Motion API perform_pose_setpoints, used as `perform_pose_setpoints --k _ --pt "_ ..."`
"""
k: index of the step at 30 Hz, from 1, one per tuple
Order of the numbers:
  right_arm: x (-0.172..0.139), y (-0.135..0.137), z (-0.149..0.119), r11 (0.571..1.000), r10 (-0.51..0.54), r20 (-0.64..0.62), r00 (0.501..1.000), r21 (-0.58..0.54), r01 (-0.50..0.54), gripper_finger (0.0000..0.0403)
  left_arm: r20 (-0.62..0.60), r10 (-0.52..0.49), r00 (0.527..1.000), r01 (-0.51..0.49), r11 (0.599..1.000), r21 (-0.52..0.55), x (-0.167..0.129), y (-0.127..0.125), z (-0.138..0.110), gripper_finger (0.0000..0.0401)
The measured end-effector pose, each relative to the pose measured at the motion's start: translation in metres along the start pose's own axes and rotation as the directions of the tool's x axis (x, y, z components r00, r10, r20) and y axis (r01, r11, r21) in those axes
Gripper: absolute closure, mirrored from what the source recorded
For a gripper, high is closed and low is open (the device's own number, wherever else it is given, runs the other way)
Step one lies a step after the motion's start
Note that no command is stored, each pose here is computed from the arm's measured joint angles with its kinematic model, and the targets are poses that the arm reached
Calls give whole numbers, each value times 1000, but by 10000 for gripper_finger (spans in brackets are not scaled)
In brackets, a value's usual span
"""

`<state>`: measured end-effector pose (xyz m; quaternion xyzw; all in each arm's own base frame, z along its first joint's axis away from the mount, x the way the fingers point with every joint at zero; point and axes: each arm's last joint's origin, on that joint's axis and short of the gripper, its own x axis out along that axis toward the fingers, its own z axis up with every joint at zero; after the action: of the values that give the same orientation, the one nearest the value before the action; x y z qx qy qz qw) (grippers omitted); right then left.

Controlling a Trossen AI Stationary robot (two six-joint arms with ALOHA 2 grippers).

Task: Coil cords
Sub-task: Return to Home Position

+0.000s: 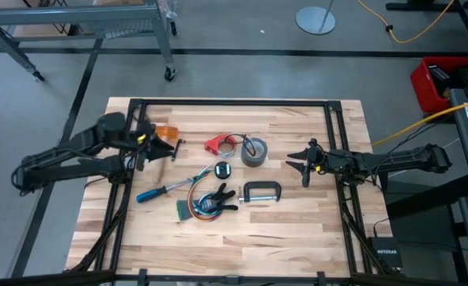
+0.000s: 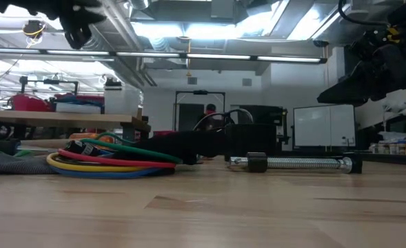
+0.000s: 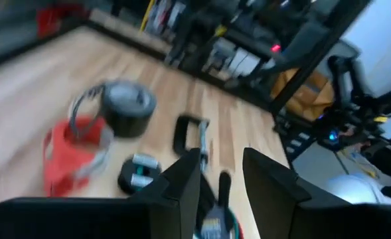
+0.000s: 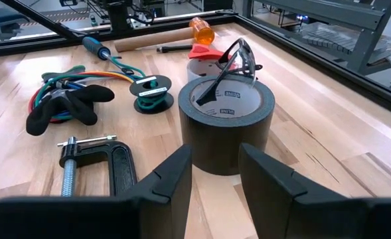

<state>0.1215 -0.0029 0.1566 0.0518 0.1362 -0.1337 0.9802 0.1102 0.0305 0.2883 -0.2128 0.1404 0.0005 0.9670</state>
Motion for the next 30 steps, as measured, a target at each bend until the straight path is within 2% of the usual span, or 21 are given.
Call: perform_pose_setpoints --k 5,15,30 --pt "0 0 0 1000 0 0 1000 2 0 274 106 -92 990 82 991 102 -6 -5 -13 294" --pt "0 0 0 1000 0 0 1000 23 0 274 201 -214 956 180 969 171 6 7 -59 294" --pt "0 0 0 1000 0 0 1000 22 0 274 312 -322 894 247 935 257 22 22 -101 294"
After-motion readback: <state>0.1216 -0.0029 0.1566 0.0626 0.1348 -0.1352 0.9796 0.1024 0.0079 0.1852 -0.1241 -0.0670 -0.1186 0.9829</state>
